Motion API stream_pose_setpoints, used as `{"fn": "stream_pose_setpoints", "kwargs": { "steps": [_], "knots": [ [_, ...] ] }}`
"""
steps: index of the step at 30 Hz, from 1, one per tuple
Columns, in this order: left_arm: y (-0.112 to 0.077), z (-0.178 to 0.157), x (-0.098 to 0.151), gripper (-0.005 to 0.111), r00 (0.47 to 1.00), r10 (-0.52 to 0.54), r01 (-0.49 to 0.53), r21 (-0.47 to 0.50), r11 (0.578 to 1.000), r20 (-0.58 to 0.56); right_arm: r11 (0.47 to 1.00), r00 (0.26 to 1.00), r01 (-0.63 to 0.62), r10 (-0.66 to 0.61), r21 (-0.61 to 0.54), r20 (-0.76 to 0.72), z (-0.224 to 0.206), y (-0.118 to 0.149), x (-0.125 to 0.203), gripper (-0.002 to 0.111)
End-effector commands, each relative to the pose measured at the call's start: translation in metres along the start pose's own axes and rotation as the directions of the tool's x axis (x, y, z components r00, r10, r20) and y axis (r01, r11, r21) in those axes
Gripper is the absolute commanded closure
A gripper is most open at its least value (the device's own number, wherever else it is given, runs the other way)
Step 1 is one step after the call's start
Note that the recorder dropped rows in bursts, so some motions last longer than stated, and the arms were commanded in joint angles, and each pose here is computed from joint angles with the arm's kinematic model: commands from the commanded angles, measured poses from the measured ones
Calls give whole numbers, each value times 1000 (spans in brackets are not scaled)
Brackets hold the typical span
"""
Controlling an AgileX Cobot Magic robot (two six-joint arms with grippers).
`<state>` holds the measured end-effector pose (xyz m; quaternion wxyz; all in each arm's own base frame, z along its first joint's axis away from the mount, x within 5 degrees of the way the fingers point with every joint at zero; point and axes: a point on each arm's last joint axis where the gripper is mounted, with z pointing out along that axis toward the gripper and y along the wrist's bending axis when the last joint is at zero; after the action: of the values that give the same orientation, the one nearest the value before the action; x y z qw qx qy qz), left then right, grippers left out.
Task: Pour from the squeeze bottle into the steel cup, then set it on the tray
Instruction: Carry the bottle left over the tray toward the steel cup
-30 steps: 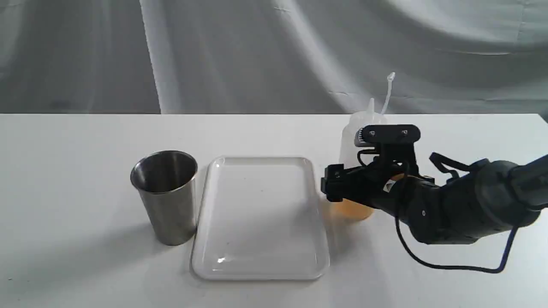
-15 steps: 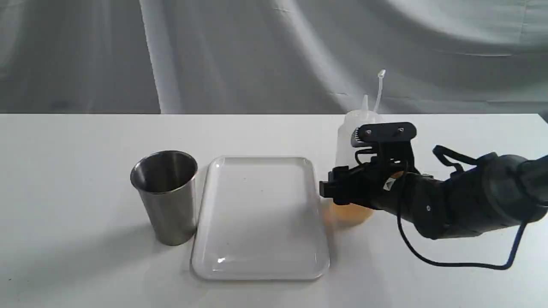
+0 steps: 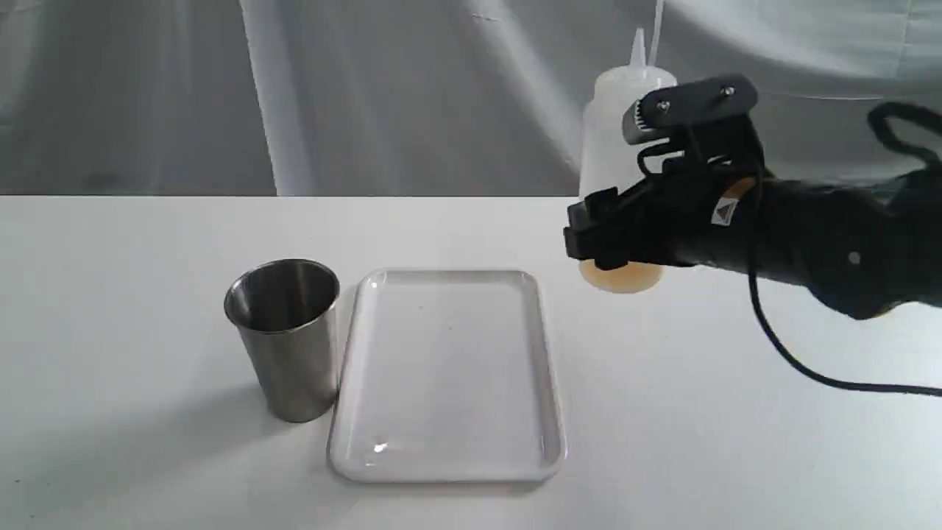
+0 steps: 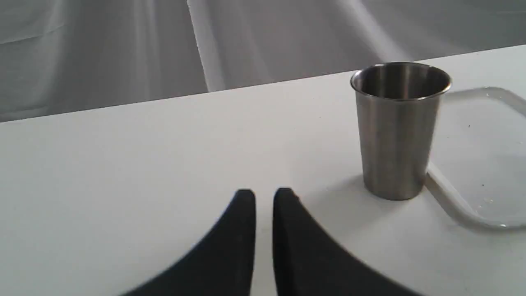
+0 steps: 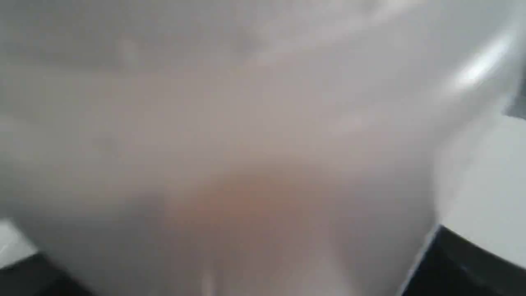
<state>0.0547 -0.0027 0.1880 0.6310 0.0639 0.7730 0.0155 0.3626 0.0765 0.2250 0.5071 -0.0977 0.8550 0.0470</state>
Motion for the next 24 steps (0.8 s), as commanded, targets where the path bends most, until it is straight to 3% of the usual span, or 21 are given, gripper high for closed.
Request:
{"fn": "stream_pose_setpoints", "kwargs": {
  "steps": [1, 5, 10, 13, 17, 24],
  "knots": [
    [0, 0, 1, 98, 1000, -1, 1, 2, 1000, 7, 998, 998, 70, -70, -3, -7, -20, 0, -27, 70],
    [0, 0, 1, 98, 1000, -1, 1, 2, 1000, 7, 994, 992, 104, -102, 17, -67, -27, 5, -50, 70],
    [0, 0, 1, 98, 1000, -1, 1, 2, 1000, 7, 953, 953, 304, -304, 0, -9, -37, 37, -81, 70],
    [0, 0, 1, 98, 1000, -1, 1, 2, 1000, 7, 937, 937, 350, -350, 4, 6, -37, 57, -91, 70],
    [0, 0, 1, 98, 1000, -1, 1, 2, 1000, 7, 924, 924, 382, -381, 14, -27, -30, 80, -98, 70],
    [0, 0, 1, 98, 1000, -1, 1, 2, 1000, 7, 853, 851, 521, -517, 22, -88, -12, 121, -96, 70]
  ]
}}
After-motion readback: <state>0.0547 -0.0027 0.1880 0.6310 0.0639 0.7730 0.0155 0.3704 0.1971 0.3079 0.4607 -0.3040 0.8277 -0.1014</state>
